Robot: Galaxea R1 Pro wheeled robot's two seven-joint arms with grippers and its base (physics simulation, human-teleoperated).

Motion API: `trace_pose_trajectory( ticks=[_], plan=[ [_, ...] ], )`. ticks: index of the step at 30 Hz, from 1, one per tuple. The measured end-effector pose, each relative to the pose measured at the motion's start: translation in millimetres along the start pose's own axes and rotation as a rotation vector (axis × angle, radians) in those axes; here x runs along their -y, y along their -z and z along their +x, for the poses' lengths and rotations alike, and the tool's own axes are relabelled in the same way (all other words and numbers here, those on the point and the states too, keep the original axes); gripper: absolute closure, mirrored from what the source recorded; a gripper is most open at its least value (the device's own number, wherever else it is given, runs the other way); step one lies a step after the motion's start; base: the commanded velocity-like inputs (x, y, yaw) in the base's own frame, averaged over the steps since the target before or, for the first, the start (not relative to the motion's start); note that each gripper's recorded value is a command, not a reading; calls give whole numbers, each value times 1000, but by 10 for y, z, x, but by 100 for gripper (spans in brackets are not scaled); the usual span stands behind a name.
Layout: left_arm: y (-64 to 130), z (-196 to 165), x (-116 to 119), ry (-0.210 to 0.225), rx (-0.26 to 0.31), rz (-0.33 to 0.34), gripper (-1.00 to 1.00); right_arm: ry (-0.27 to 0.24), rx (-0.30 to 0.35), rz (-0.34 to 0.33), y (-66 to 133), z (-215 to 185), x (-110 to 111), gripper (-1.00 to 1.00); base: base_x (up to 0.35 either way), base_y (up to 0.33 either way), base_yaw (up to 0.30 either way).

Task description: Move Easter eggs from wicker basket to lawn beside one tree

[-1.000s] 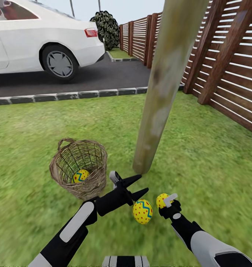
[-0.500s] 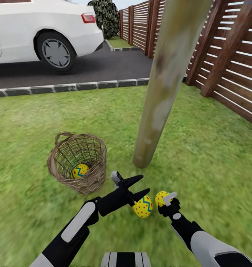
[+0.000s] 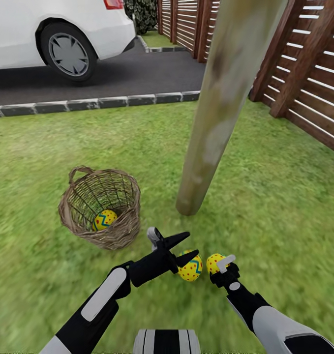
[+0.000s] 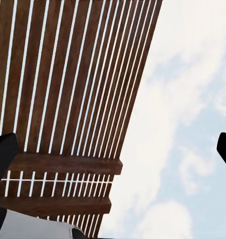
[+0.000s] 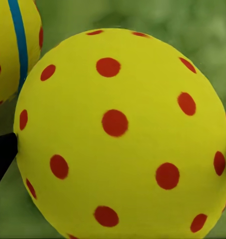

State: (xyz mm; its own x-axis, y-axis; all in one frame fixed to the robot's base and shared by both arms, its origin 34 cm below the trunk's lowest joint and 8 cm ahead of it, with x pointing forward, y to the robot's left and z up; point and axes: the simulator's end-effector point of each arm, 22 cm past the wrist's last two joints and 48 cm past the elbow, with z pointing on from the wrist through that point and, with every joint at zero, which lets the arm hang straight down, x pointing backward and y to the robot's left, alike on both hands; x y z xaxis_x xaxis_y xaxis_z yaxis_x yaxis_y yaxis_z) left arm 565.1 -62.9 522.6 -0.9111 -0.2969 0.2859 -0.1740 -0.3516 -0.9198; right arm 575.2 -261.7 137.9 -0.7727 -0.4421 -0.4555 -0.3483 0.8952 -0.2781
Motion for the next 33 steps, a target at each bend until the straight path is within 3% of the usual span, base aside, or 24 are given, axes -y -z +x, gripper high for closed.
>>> trace_pose_trajectory(
  ticks=[11,18,33],
  plan=[
    [35,-44,-112,21,10,-7,-100,6,-5,-2,-63,49,-31,100,2,0,0],
    [35,-42,-110,21,10,-7,-100,-1,-14,3,-55,106,-20,100,271,0,0],
    [39,-64,-199,41,17,-8,-100,-3,19,8,-128,-52,7,100,11,0,0]
  ],
)
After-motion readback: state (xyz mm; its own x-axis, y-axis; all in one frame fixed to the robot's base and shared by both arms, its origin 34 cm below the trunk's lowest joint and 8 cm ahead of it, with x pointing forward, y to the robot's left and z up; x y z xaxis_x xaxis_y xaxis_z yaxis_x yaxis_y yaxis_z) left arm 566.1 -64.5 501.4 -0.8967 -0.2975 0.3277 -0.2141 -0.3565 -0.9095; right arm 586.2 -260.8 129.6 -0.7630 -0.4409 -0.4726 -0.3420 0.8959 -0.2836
